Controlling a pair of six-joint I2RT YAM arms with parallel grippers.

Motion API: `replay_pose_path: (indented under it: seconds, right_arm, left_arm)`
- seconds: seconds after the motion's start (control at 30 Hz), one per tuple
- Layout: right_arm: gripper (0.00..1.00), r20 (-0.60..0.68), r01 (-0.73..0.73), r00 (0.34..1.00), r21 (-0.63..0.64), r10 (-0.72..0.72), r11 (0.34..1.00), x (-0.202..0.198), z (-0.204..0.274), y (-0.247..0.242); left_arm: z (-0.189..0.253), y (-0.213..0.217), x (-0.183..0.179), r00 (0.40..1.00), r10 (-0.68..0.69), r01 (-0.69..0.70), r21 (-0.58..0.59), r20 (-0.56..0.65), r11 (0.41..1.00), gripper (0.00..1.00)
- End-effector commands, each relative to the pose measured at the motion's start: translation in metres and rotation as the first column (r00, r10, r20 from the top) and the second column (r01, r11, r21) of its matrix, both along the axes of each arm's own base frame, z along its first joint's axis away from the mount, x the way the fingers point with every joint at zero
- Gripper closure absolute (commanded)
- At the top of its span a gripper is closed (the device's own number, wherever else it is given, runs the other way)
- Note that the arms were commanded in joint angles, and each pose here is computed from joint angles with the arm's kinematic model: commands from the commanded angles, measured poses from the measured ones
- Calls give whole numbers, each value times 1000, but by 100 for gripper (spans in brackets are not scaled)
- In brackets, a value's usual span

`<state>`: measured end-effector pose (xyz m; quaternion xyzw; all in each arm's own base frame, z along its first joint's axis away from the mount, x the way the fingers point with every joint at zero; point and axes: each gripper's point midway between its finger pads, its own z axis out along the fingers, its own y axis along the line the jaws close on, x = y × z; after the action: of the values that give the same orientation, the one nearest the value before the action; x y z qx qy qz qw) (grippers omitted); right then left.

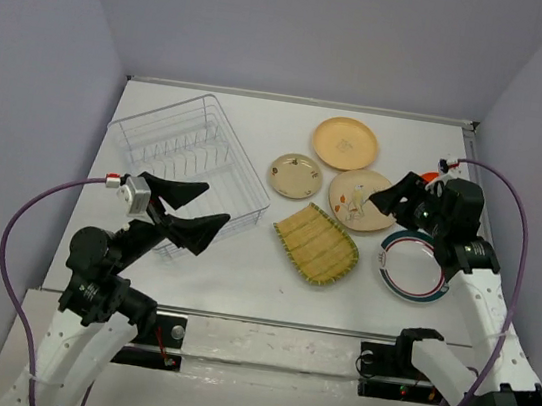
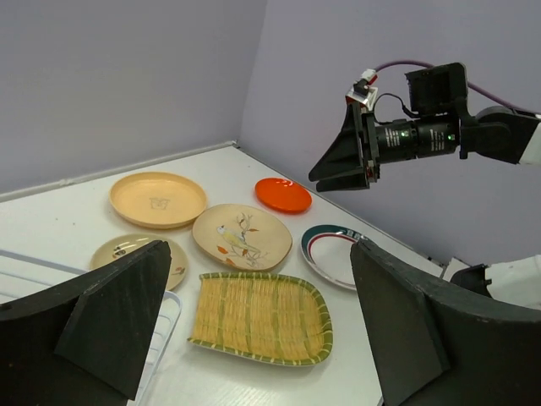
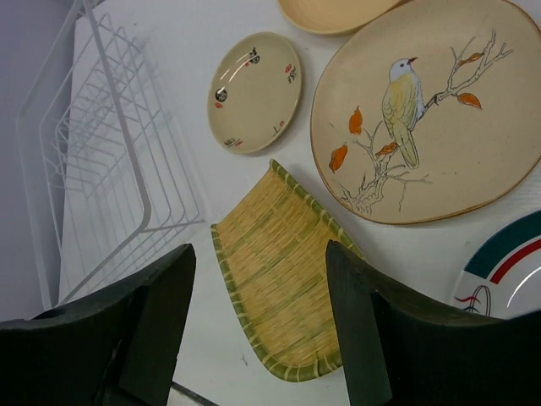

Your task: Load the plates into the dish rack

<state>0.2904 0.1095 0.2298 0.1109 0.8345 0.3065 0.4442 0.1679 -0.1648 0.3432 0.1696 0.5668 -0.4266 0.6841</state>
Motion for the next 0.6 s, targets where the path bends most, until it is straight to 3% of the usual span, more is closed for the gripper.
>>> replay_pose_path:
  seconds: [0.0,0.3,0.57]
  right_arm:
    - [32,143,46,989,4,-46,999,32,43,-6]
    - [36,115,83,990,-44,-77,996,59,26,-12]
    - [38,-80,144,985,-87,-151,986,47,-50,-23]
  left_arm:
    - [24,3,-10,997,0,1,-9,80,1000,1]
    - [24,1,-10,997,-9,11,-20,73,1000,1]
    - [23,1,-7,999,0,2,-35,55,999,1]
